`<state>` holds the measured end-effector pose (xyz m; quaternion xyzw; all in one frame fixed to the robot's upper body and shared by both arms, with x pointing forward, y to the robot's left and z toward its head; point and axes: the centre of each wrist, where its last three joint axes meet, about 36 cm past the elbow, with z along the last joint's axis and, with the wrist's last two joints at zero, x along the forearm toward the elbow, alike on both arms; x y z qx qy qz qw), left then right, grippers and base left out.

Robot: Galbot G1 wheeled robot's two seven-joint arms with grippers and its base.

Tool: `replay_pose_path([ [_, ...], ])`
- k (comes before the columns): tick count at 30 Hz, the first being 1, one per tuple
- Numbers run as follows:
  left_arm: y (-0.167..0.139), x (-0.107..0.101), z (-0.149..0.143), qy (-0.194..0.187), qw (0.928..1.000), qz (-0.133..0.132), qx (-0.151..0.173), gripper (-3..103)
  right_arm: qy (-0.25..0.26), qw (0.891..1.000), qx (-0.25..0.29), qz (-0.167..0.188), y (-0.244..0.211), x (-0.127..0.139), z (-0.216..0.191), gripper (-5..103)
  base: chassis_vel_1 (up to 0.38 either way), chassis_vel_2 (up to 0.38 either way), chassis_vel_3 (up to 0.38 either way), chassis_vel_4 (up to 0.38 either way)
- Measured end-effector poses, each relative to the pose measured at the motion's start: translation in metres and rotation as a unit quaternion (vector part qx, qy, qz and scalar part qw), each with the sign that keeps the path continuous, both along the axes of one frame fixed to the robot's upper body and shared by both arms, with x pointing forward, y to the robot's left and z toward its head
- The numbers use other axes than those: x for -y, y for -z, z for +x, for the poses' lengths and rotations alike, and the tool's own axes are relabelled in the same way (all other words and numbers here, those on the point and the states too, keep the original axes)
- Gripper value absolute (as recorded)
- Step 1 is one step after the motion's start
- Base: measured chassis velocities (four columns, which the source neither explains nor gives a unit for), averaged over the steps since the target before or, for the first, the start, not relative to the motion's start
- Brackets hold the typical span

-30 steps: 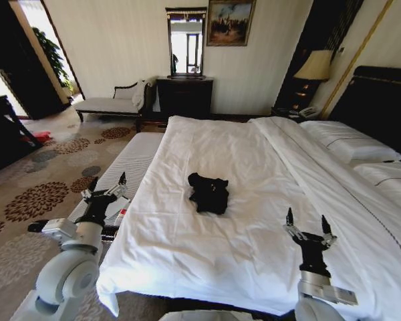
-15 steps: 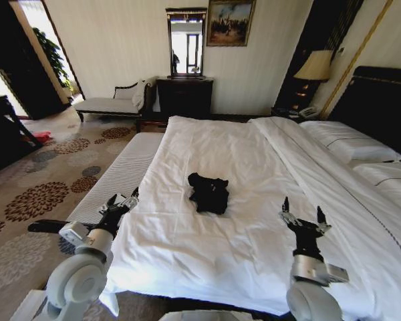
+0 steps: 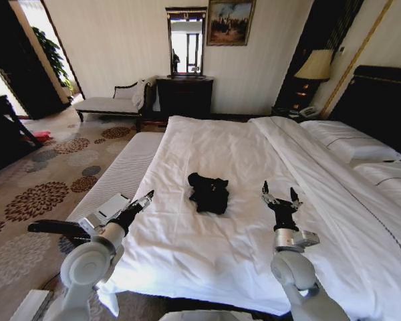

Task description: Fold the clothes on the bed.

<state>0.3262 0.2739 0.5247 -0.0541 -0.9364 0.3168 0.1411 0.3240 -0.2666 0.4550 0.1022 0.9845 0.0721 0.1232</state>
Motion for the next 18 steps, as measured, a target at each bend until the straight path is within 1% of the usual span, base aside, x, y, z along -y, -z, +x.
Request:
replay_pose_path([
  [1, 0.0, 0.0, 0.0, 0.0, 1.0, 0.0, 0.0, 100, 0.0, 1.0, 0.0, 0.0, 0.0, 0.0, 0.0, 100, 0.0, 0.0, 0.0, 0.0],
  [4, 0.005, -0.002, 0.002, -0.008, 0.9999, 0.014, 0.003, 100, -0.003, 1.0, -0.004, 0.002, 0.003, 0.0, 0.001, 100, 0.0, 0.0, 0.0, 0.0],
  [5, 0.007, -0.004, 0.004, -0.019, 0.9995, 0.022, 0.008, 100, -0.004, 1.0, -0.006, 0.002, 0.006, 0.0, 0.001, 100, 0.0, 0.0, 0.0, 0.0],
  [6, 0.007, -0.006, 0.005, -0.031, 0.9991, 0.024, 0.014, 100, -0.005, 1.0, -0.007, 0.002, 0.007, 0.0, 0.002, 100, 0.0, 0.0, 0.0, 0.0],
  [7, 0.007, -0.006, 0.005, -0.031, 0.9991, 0.024, 0.014, 100, -0.005, 1.0, -0.007, 0.002, 0.007, 0.0, 0.002, 100, 0.0, 0.0, 0.0, 0.0],
  [9, 0.001, -0.011, 0.008, -0.049, 0.9985, 0.008, 0.023, 100, -0.007, 1.0, -0.007, 0.001, 0.009, 0.0, 0.002, 100, 0.0, 0.0, 0.0, 0.0],
  [10, -0.007, -0.017, 0.011, -0.067, 0.997, -0.019, 0.032, 100, -0.008, 1.0, -0.008, 0.0, 0.011, 0.0, 0.003, 100, 0.0, 0.0, 0.0, 0.0],
  [11, -0.013, -0.022, 0.014, -0.082, 0.9952, -0.032, 0.042, 100, -0.009, 1.0, -0.008, 0.0, 0.012, -0.001, 0.003, 100, 0.0, 0.0, 0.0, 0.0],
  [12, -0.013, -0.022, 0.014, -0.082, 0.9952, -0.032, 0.042, 100, -0.009, 1.0, -0.008, 0.0, 0.012, -0.001, 0.003, 100, 0.0, 0.0, 0.0, 0.0],
  [14, -0.017, -0.03, 0.017, -0.099, 0.9931, -0.037, 0.052, 100, -0.011, 1.0, -0.008, -0.001, 0.013, -0.001, 0.003, 100, 0.0, 0.0, 0.0, 0.0],
  [15, -0.02, -0.039, 0.021, -0.117, 0.9906, -0.037, 0.06, 100, -0.013, 1.0, -0.007, -0.001, 0.014, -0.002, 0.003, 100, 0.0, 0.0, 0.0, 0.0],
  [16, -0.021, -0.045, 0.023, -0.126, 0.9893, -0.035, 0.065, 100, -0.013, 1.0, -0.007, -0.001, 0.015, -0.002, 0.004, 100, 0.0, 0.0, 0.0, 0.0],
  [18, -0.022, -0.049, 0.025, -0.132, 0.9883, -0.032, 0.068, 100, -0.014, 1.0, -0.007, -0.001, 0.015, -0.002, 0.004, 100, 0.0, 0.0, 0.0, 0.0],
])
